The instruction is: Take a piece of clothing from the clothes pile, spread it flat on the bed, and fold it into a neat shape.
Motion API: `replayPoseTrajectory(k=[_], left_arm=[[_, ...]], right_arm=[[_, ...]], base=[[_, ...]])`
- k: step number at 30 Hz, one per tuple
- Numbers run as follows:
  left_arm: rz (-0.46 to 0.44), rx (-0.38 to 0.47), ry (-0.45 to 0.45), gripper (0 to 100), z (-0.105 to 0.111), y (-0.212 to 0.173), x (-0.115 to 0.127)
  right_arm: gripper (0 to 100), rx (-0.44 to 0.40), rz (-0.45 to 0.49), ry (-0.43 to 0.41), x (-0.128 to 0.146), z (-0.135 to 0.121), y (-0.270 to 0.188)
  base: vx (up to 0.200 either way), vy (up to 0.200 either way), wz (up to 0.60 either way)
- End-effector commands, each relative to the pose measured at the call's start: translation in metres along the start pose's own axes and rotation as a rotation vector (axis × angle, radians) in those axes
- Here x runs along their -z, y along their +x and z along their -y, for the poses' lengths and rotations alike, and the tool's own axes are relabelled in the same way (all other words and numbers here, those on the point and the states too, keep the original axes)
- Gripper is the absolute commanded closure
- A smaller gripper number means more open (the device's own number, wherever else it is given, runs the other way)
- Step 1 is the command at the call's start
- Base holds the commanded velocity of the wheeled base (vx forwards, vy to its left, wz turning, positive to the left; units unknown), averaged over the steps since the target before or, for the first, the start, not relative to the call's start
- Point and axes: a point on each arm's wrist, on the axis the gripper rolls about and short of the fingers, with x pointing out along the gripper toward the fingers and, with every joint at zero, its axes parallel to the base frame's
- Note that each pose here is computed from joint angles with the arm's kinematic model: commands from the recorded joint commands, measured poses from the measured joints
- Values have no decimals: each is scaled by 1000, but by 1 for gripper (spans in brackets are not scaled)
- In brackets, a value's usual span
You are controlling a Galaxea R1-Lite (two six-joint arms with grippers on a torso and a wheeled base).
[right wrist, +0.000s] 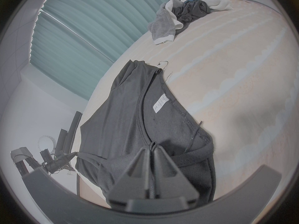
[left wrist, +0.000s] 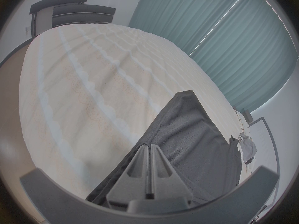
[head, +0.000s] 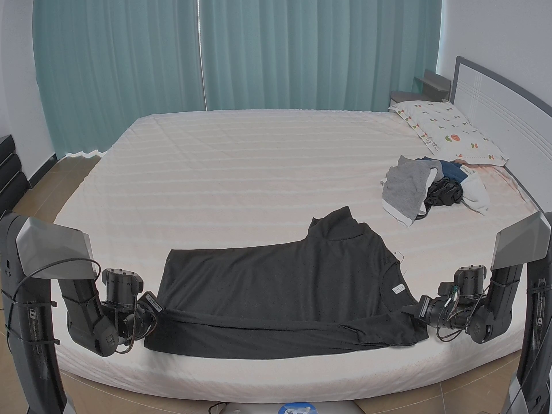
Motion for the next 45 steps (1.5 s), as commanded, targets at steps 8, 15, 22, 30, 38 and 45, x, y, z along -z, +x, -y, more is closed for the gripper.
replayPoseTrajectory(k=[8, 15, 22, 30, 38, 45], left_arm=[[4, 4, -1, 100, 1, 1, -1], [10, 12, -6, 100, 3, -1, -2], [27, 34, -57, 100, 8, -4, -7], [14, 30, -56, 100, 6, 4, -4], [14, 30, -56, 100, 7, 10, -3], [12, 28, -55, 0, 6, 10, -3]], right_arm=[[100, -23, 105, 44, -17, 6, -4], [100, -52, 154, 71, -20, 4, -4], [100, -44, 150, 77, -18, 7, -1], [100, -49, 156, 71, -20, 7, 4], [100, -47, 149, 70, -18, 8, 9], [0, -41, 139, 75, -15, 11, 11]], base=[[0, 0, 0], [0, 0, 0], [0, 0, 0], [0, 0, 0], [0, 0, 0], [0, 0, 0]])
